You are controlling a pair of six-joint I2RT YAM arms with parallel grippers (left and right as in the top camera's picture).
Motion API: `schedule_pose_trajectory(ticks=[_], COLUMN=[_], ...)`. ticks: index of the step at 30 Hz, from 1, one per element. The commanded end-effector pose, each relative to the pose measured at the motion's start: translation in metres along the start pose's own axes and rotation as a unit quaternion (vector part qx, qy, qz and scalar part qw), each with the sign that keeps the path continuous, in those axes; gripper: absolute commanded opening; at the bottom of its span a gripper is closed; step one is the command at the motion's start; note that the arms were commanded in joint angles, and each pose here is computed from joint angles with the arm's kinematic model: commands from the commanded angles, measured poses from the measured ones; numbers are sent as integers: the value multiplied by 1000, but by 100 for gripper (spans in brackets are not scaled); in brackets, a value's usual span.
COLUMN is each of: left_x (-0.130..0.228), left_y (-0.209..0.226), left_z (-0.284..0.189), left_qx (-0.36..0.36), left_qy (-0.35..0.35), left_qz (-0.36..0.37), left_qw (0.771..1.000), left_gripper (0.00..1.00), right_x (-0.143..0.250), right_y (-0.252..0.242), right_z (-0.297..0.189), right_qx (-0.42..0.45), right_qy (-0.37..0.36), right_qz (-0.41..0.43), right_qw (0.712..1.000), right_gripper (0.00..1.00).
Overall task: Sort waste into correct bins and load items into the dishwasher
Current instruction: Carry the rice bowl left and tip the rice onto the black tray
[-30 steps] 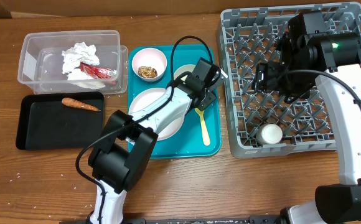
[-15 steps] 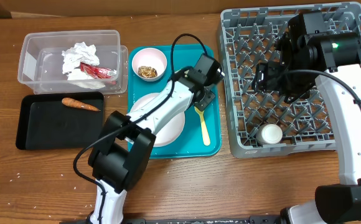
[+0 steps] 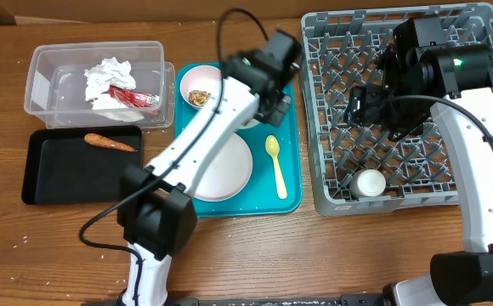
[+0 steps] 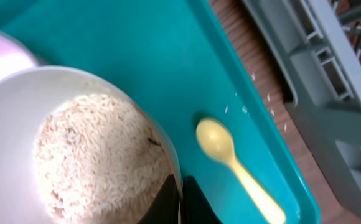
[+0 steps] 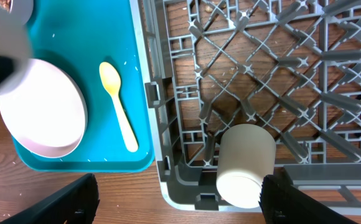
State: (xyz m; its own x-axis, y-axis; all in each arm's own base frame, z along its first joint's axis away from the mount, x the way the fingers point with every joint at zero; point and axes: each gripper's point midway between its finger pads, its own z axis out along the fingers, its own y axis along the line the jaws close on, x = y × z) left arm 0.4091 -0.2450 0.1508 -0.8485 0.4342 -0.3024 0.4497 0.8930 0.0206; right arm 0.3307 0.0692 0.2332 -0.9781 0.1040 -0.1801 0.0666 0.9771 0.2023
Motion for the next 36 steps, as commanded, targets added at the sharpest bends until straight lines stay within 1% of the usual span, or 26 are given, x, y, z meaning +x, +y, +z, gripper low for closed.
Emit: schedule_pose_trajectory(ticks=[1, 7, 12, 18, 22, 24, 27, 30, 33, 36], left_x=[-6, 29, 61, 91, 112, 126, 142, 154, 160, 174], left_y=[32, 86, 124, 159, 172, 185, 201, 212, 219, 232], left_z=[-32, -75, -119, -168, -177, -176, -170, -162, -153, -136], left_qx=[24, 2, -8, 21, 82, 99, 134, 190, 257, 296], left_qy=[-1, 37, 38, -5, -21, -27, -50, -86, -137, -178], left_qz=[-76, -138, -193, -228, -243, -261, -288, -307, -312, -344], left_qw=[997, 990, 981, 974, 966, 960, 947, 929, 904, 873], left_gripper=[4, 4, 4, 4, 4, 4, 4, 4, 4, 4], right_x=[-3, -1, -1, -1, 1, 2, 2, 2, 3, 5], right_y=[0, -1, 0, 0, -1, -1, -1, -1, -1, -1], right_z=[-11, -11, -11, -11, -11, -11, -11, -11, -11, -11], right_qx=[0, 2, 1, 1, 2, 2, 2, 2, 3, 3], right_qy=[-20, -15, -15, -15, -12, -10, -9, -9, -7, -5], right_qz=[-4, -3, -3, -3, -2, -2, -2, -2, -1, -1], right_qw=[1000, 1000, 1000, 1000, 1000, 1000, 1000, 1000, 1000, 1000], right_gripper=[85, 85, 86, 86, 86, 86, 86, 86, 86, 86])
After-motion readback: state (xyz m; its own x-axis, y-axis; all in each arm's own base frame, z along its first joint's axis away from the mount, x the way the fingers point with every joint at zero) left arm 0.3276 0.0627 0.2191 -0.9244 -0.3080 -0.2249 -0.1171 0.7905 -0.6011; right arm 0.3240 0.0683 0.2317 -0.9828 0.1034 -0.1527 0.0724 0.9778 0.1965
